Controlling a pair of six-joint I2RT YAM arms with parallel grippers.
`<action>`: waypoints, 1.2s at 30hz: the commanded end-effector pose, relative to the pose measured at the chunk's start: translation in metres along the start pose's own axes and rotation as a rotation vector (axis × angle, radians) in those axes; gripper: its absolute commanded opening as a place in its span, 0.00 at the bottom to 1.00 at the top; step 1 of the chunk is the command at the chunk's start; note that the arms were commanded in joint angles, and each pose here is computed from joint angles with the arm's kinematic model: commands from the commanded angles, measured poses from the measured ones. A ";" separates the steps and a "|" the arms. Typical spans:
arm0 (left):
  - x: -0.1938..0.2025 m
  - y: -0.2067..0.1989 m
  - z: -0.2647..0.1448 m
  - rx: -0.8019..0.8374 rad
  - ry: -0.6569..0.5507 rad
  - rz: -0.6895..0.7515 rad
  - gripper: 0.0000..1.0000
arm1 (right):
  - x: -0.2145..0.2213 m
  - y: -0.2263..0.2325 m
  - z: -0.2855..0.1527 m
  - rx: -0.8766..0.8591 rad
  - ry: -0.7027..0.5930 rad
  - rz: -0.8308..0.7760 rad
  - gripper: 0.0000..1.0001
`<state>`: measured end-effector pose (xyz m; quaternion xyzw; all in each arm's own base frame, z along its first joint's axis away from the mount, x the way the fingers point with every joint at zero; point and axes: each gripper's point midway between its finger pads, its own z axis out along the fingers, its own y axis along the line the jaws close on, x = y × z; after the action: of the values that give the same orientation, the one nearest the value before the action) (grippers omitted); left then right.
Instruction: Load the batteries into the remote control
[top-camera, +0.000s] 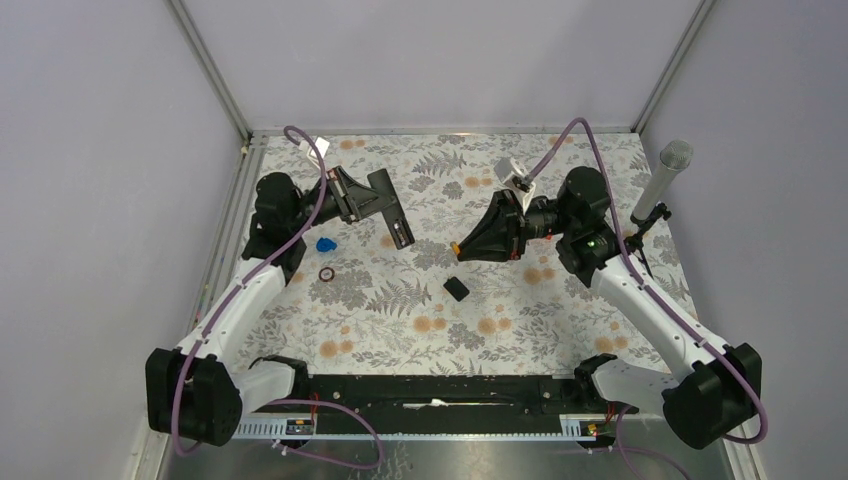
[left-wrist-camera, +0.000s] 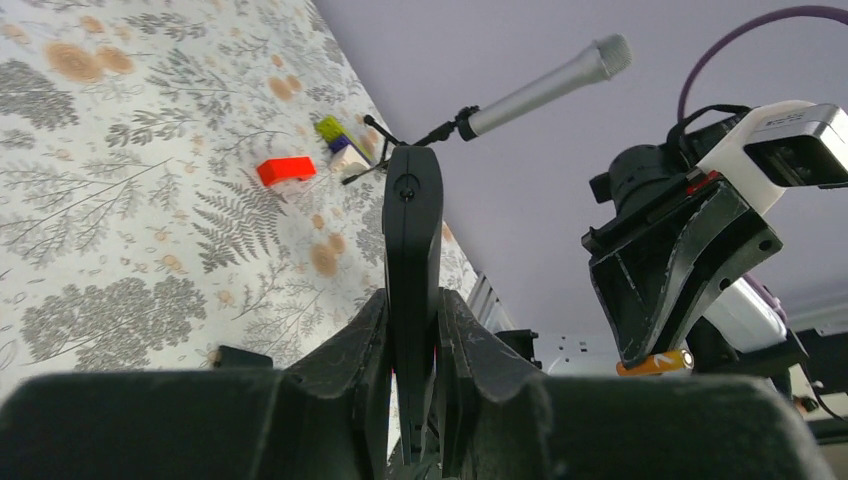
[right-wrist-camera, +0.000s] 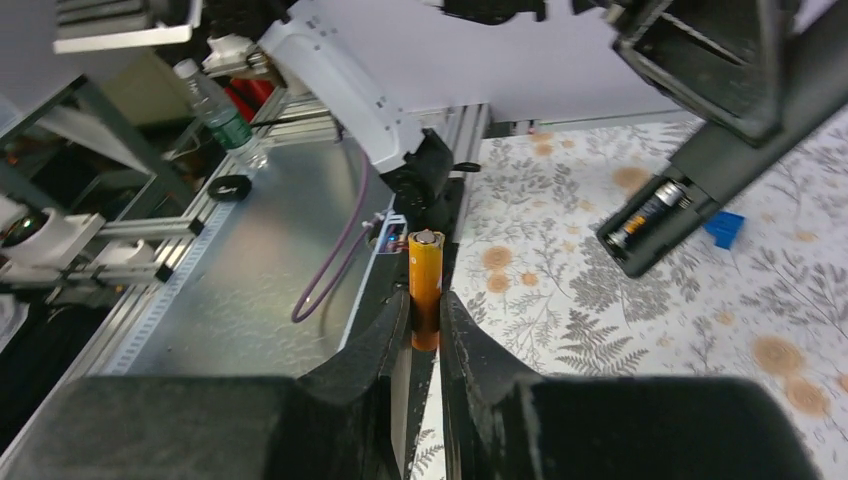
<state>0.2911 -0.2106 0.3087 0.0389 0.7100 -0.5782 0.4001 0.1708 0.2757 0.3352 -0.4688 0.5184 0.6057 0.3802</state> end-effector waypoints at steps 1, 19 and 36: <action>-0.006 -0.027 0.005 0.115 -0.002 0.070 0.00 | -0.006 0.035 0.000 -0.160 0.026 -0.123 0.03; -0.001 -0.041 0.014 0.166 0.004 0.066 0.00 | 0.003 0.040 0.015 -0.156 0.052 -0.144 0.03; -0.001 -0.041 0.014 0.165 0.008 0.064 0.00 | 0.001 0.076 0.009 -0.345 0.063 -0.258 0.01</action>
<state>0.2781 -0.2357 0.3233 0.0731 0.6831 -0.6162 0.3851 0.1106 0.2758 0.3434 -0.5778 0.4025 0.6230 0.3406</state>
